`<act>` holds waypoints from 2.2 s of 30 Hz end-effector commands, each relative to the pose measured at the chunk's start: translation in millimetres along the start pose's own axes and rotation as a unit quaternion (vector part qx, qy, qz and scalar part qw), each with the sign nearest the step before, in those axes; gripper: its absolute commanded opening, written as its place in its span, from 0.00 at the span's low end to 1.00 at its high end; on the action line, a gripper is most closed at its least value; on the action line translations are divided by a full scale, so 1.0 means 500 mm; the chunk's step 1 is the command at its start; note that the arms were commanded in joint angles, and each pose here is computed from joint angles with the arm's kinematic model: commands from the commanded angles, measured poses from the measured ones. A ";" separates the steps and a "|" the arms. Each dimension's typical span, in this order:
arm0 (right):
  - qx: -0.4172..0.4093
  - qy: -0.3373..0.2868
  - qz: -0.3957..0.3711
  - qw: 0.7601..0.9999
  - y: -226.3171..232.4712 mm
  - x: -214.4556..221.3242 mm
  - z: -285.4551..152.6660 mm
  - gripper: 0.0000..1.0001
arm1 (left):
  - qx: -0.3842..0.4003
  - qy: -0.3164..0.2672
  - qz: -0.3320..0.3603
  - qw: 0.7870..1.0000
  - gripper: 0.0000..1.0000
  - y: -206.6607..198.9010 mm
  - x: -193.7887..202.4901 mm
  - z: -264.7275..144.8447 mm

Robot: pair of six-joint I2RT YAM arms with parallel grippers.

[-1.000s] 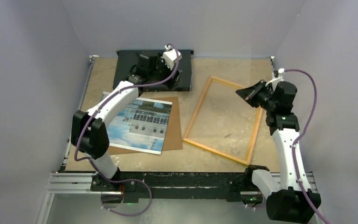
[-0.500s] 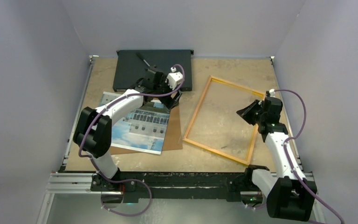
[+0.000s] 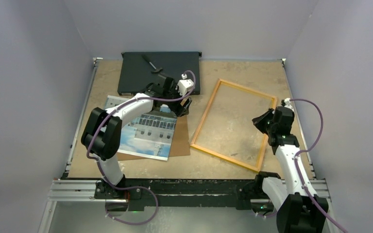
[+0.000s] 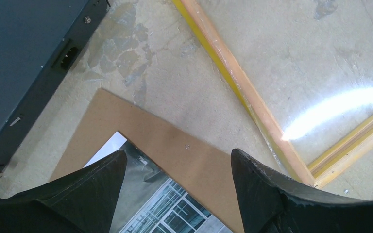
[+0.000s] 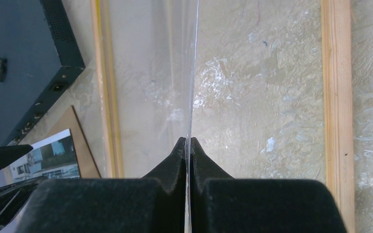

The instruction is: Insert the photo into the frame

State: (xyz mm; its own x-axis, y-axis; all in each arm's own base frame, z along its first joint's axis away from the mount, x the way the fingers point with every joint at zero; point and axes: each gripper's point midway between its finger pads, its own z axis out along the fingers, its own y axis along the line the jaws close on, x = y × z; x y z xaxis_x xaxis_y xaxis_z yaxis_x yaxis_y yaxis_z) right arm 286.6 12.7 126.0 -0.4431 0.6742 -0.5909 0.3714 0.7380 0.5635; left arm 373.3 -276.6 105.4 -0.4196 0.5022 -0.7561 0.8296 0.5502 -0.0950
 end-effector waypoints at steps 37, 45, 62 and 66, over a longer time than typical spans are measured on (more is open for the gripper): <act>0.048 0.003 -0.078 0.996 -0.003 -0.067 0.021 0.00 | 0.043 0.033 0.027 0.998 0.66 -0.074 0.030 0.065; 0.034 0.009 -0.063 0.997 -0.006 -0.044 0.029 0.00 | 0.047 0.042 0.033 0.997 0.65 -0.089 0.042 0.084; 0.009 -0.002 -0.095 0.995 0.049 -0.105 0.021 0.00 | 0.058 0.053 0.042 0.996 0.62 -0.103 0.046 0.103; -0.004 0.009 -0.091 0.996 0.052 -0.091 0.024 0.00 | 0.061 0.055 0.045 0.996 0.62 -0.111 0.047 0.107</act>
State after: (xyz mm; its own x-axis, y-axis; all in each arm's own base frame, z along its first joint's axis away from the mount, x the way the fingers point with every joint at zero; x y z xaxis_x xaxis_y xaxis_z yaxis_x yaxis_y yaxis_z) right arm 320.2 0.3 148.5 -0.5257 0.5480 -0.6506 0.3200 0.8360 0.4457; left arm 332.2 -321.1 47.2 -0.4152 0.6189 -0.6667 0.8855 0.4431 -0.1401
